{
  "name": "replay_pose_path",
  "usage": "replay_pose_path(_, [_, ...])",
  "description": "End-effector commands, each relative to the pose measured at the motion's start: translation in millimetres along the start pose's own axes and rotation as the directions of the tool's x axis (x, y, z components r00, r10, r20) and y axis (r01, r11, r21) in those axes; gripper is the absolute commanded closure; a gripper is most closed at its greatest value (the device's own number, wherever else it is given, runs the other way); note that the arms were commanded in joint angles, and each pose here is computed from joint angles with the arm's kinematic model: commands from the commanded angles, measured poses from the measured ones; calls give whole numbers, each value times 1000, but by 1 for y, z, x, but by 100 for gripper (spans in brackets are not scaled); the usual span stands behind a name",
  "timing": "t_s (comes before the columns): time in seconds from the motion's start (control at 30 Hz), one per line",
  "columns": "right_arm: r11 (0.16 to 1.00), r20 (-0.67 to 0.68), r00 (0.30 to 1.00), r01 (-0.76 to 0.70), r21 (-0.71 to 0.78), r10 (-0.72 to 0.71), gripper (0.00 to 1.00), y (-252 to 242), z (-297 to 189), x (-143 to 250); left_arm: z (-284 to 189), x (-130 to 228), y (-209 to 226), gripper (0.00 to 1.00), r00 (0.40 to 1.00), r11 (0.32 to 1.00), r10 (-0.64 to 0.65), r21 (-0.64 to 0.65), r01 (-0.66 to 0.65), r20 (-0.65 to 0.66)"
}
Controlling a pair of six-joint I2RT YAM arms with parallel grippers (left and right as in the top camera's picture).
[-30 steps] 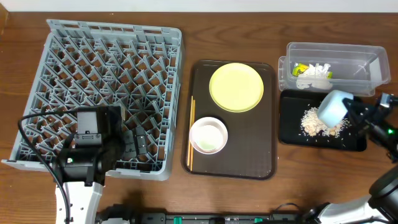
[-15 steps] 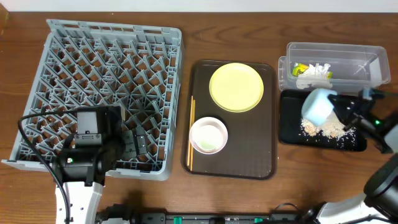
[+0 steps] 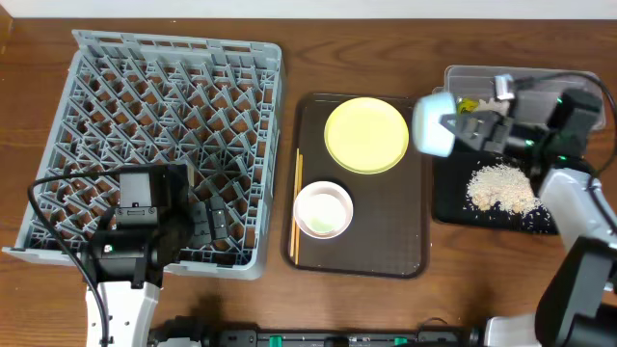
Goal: Sort waste into correct bins and load items into the dishwasher
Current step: 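Carry the blue bowl back and set it on the yellow plate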
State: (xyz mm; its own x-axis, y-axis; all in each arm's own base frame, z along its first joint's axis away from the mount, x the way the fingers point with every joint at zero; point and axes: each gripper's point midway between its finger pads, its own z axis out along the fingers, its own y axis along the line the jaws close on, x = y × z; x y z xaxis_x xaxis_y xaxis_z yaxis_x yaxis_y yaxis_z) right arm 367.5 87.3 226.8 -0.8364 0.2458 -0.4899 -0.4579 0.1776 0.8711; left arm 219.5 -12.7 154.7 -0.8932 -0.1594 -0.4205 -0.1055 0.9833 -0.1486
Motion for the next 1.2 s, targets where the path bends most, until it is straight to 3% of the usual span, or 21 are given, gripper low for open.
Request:
replay_pose_path(0.0, [997,-48,996,81,-2,-81,99,23,64,3,-6,-7,-2,3,1000,1000,-2,3,2,23])
replay_pose_path(0.23, [945,23,960,271,182,-280,99,10,122,-1,-6,-6,-2,3,1000,1000,-2,2,2,22])
replay_pose_path(0.37, [863,-60,932,354,362,-357,99,-19,133,10,-6,-6,-2,3,1000,1000,-2,2,2,22])
replay_pose_path(0.47, [715,-239,884,465,522,-401,99,-45,131,24,-6,-7,-2,3,1000,1000,-2,3,2,23])
replay_pose_path(0.5, [601,-348,841,540,589,-415,99,-56,126,29,-6,-7,-2,3,1000,1000,-2,3,2,23])
replay_pose_path(0.57, [457,-463,767,638,619,-443,99,-63,124,33,-6,-7,-2,3,1000,1000,-2,3,2,23])
replay_pose_path(0.67, [309,-585,665,741,596,-464,99,-70,129,44,-6,-7,-2,3,1000,1000,-2,3,2,23])
replay_pose_path(1.07, [351,-693,639,767,538,-334,98,-138,145,94,-6,-6,-2,3,1000,1000,-2,2,2,22])
replay_pose_path(1.17, [375,-685,646,760,531,-338,83,-136,148,96,-6,-6,-2,3,1000,1000,-2,2,2,21])
